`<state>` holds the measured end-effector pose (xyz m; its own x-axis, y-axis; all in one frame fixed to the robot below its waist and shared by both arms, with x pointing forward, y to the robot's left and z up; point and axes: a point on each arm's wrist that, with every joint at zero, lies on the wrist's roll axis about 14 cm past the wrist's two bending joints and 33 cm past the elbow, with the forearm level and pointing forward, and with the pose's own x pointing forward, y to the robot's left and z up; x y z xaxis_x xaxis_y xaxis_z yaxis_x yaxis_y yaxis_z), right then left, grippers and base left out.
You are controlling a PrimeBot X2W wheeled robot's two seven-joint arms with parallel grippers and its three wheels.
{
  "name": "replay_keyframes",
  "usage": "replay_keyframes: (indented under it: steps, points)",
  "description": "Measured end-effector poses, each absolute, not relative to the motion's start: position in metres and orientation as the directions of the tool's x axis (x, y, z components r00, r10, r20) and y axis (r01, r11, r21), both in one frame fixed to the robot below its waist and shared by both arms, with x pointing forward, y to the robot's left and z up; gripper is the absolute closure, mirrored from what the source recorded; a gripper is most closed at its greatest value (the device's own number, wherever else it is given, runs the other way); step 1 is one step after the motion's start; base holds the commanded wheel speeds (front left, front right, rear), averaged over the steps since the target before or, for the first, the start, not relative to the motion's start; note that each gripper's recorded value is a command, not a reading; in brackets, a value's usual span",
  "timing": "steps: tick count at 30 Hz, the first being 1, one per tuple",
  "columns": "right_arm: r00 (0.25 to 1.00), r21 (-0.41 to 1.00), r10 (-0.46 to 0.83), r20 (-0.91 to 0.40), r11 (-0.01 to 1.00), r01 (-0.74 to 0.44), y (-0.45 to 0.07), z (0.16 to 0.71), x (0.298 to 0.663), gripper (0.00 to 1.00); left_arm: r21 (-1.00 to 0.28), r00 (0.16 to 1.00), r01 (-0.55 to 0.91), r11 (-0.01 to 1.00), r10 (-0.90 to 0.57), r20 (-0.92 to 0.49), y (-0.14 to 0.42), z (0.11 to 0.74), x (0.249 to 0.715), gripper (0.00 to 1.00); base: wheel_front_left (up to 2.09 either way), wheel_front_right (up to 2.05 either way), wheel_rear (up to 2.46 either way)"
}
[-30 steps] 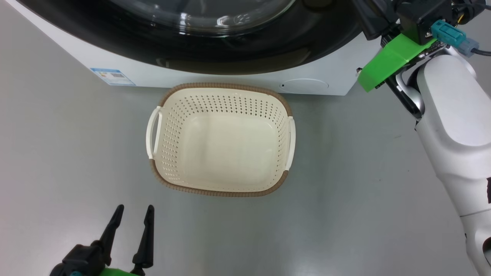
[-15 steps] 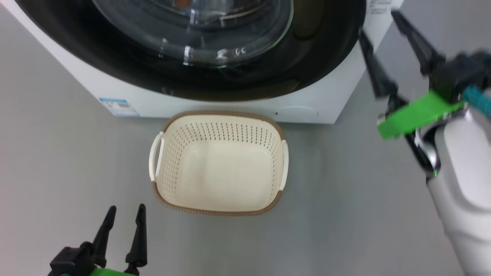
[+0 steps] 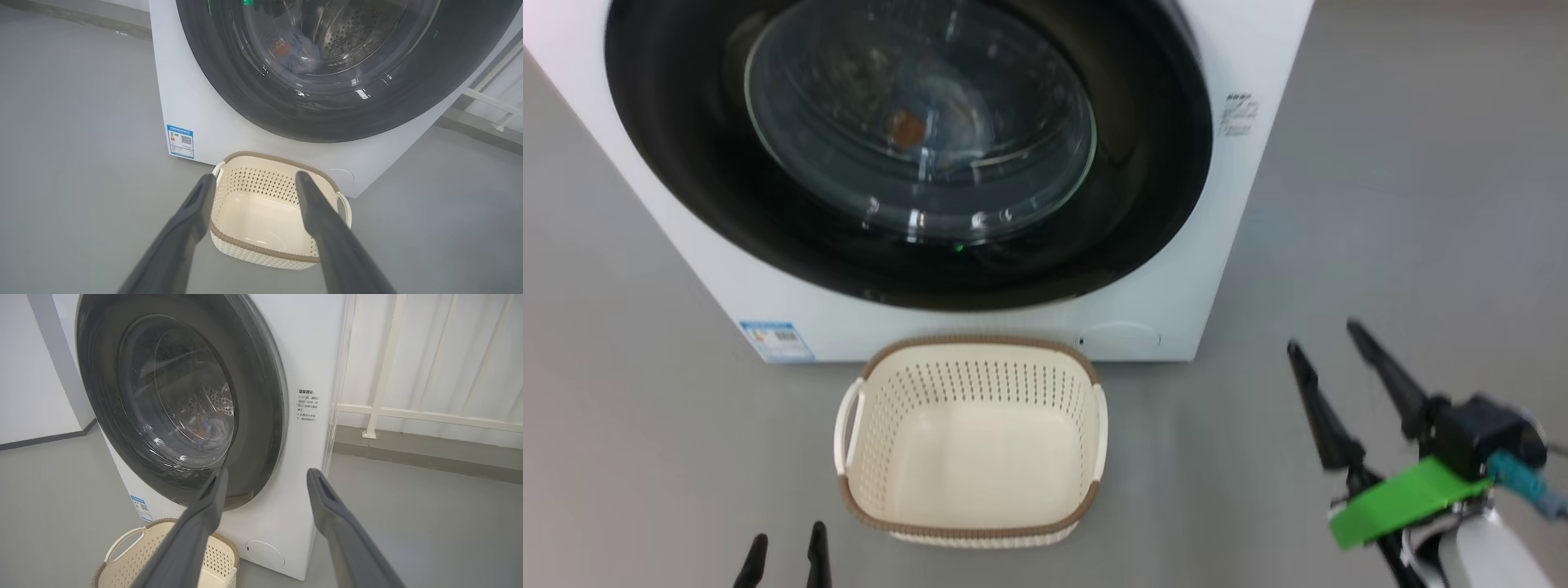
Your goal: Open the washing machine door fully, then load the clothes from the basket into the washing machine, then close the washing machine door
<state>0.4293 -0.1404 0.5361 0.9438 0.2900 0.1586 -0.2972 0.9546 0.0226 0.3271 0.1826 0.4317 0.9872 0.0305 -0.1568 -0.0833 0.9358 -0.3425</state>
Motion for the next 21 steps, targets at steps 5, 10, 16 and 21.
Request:
replay_keyframes:
  steps: [5, 10, 16, 21]
  points:
    - [0.957, 0.062, 0.254, 0.143, 0.962, -0.265, -0.145, 0.529, 0.395, 0.00, -0.354, 0.994, -0.055, 0.934, 0.016, -0.111, 0.178, 0.445, 0.323, 0.00, 0.00, 0.00, 0.00]
    - [0.965, 0.084, 0.228, 0.132, 0.967, -0.240, -0.147, 0.523, 0.371, 0.00, -0.366, 0.996, -0.039, 0.930, 0.009, -0.083, 0.175, 0.453, 0.317, 0.00, 0.00, 0.00, 0.00]
    - [0.971, 0.103, 0.211, 0.112, 0.970, -0.222, -0.148, 0.516, 0.355, 0.00, -0.362, 0.998, -0.033, 0.932, 0.013, -0.057, 0.177, 0.461, 0.314, 0.00, 0.00, 0.00, 0.00]
    - [0.975, 0.117, 0.201, 0.094, 0.970, -0.212, -0.148, 0.510, 0.348, 0.00, -0.352, 0.998, -0.059, 0.934, 0.042, -0.056, 0.183, 0.462, 0.307, 0.00, 0.00, 0.00, 0.00]
